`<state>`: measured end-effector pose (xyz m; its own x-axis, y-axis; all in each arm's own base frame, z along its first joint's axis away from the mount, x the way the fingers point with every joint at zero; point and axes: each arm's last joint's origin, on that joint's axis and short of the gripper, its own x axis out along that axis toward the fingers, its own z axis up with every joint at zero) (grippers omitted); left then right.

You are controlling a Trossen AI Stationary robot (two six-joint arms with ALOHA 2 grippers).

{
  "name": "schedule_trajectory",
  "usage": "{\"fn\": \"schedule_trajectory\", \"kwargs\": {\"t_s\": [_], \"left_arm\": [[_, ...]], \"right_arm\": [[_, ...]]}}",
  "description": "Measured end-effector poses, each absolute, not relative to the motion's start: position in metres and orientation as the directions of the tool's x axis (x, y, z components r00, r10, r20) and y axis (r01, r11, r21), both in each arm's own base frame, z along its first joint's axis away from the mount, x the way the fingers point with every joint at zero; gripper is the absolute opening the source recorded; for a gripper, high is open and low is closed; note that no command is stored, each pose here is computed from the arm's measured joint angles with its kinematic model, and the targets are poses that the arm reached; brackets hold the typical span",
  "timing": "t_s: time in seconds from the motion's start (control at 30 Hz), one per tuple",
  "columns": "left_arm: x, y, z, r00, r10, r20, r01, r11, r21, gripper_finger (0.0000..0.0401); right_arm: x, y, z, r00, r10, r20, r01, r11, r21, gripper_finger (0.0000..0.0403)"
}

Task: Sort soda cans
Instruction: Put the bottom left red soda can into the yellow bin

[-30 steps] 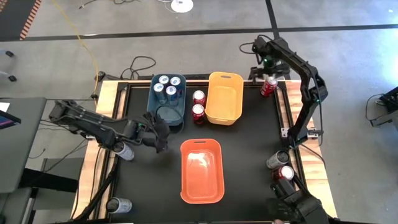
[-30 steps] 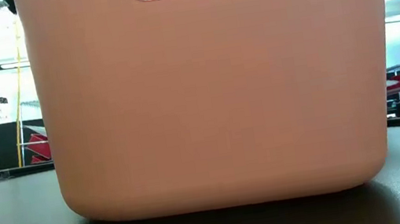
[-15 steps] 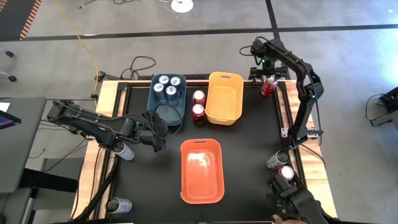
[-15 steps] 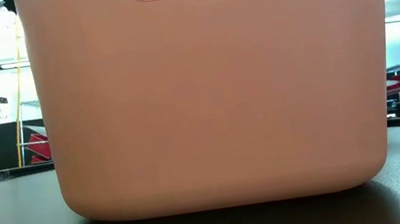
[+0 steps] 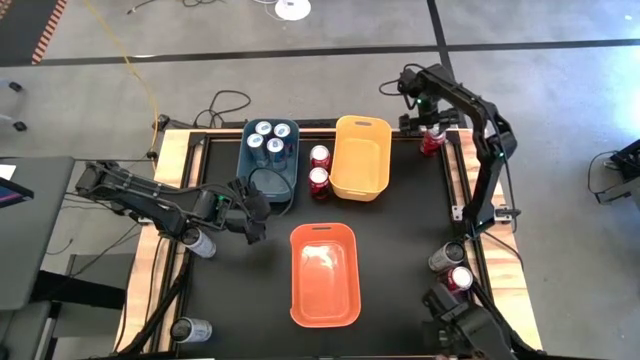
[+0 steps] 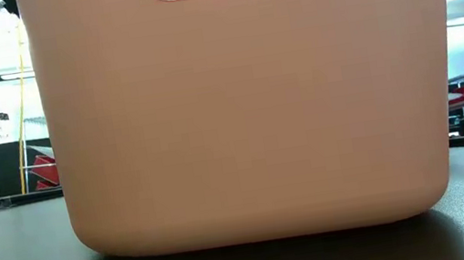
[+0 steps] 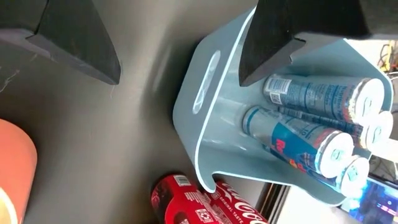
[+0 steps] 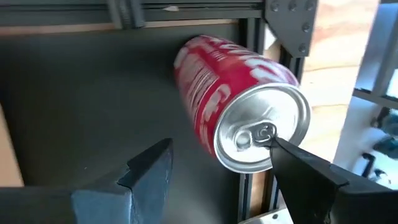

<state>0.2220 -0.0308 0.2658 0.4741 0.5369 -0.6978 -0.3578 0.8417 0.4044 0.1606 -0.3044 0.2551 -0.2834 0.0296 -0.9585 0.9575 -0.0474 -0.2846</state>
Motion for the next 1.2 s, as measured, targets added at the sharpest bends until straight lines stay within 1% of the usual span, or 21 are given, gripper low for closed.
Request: {"fn": "schedule_trajectory", "kwargs": {"t_s": [0.1, 0.3, 0.37, 0.47, 0.63, 0.7, 0.83, 0.87, 0.97, 1.0, 1.07, 1.13, 1.2], "left_arm": [[0.222, -0.031, 0.266, 0.474, 0.537, -0.698, -0.358, 0.842, 0.404, 0.0325], [0.222, -0.031, 0.266, 0.474, 0.537, -0.697, -0.364, 0.841, 0.401, 0.0325], [0.222, -0.031, 0.266, 0.475, 0.537, -0.697, -0.364, 0.841, 0.401, 0.0325], [0.222, -0.031, 0.266, 0.475, 0.538, -0.697, -0.36, 0.841, 0.404, 0.0325], [0.222, -0.03, 0.266, 0.473, 0.54, -0.696, -0.354, 0.84, 0.411, 0.0325], [0.222, -0.03, 0.266, 0.474, 0.54, -0.696, -0.333, 0.841, 0.426, 0.0325], [0.222, -0.03, 0.266, 0.474, 0.539, -0.696, -0.325, 0.842, 0.431, 0.0325], [0.222, -0.03, 0.266, 0.474, 0.539, -0.696, -0.325, 0.842, 0.43, 0.0325], [0.222, -0.03, 0.266, 0.475, 0.538, -0.696, -0.324, 0.842, 0.431, 0.0325], [0.223, -0.03, 0.266, 0.476, 0.538, -0.696, -0.323, 0.843, 0.431, 0.0325], [0.223, -0.03, 0.266, 0.482, 0.536, -0.693, -0.323, 0.844, 0.429, 0.0325], [0.224, -0.03, 0.267, 0.489, 0.535, -0.689, -0.327, 0.845, 0.424, 0.0325], [0.225, -0.03, 0.267, 0.495, 0.533, -0.686, -0.331, 0.846, 0.419, 0.0325]], "right_arm": [[0.159, -0.301, 0.262, -0.263, 0.024, -0.964, 0.964, -0.022, -0.264, 0.0281], [0.157, -0.298, 0.27, -0.238, 0.011, -0.971, 0.971, -0.032, -0.239, 0.0281], [0.159, -0.297, 0.27, -0.223, 0.014, -0.975, 0.975, -0.018, -0.223, 0.0281], [0.164, -0.294, 0.27, -0.224, 0.013, -0.974, 0.974, 0.005, -0.224, 0.0281], [0.169, -0.288, 0.27, -0.243, 0.036, -0.969, 0.97, 0.013, -0.242, 0.0281], [0.173, -0.283, 0.269, -0.252, 0.063, -0.966, 0.966, 0.072, -0.247, 0.0281], [0.193, -0.269, 0.274, -0.229, 0.063, -0.971, 0.948, 0.24, -0.208, 0.0281], [0.2, -0.266, 0.277, -0.222, 0.05, -0.974, 0.939, 0.28, -0.2, 0.0281], [0.219, -0.256, 0.291, -0.194, -0.018, -0.981, 0.879, 0.44, -0.182, 0.0281], [0.224, -0.253, 0.296, -0.198, -0.052, -0.979, 0.851, 0.486, -0.198, 0.0281], [0.232, -0.249, 0.304, -0.241, -0.153, -0.958, 0.777, 0.561, -0.285, 0.0281], [0.233, -0.251, 0.31, -0.304, -0.256, -0.917, 0.7, 0.593, -0.398, 0.0281], [0.229, -0.255, 0.31, -0.334, -0.284, -0.899, 0.676, 0.592, -0.439, 0.0281]]}}
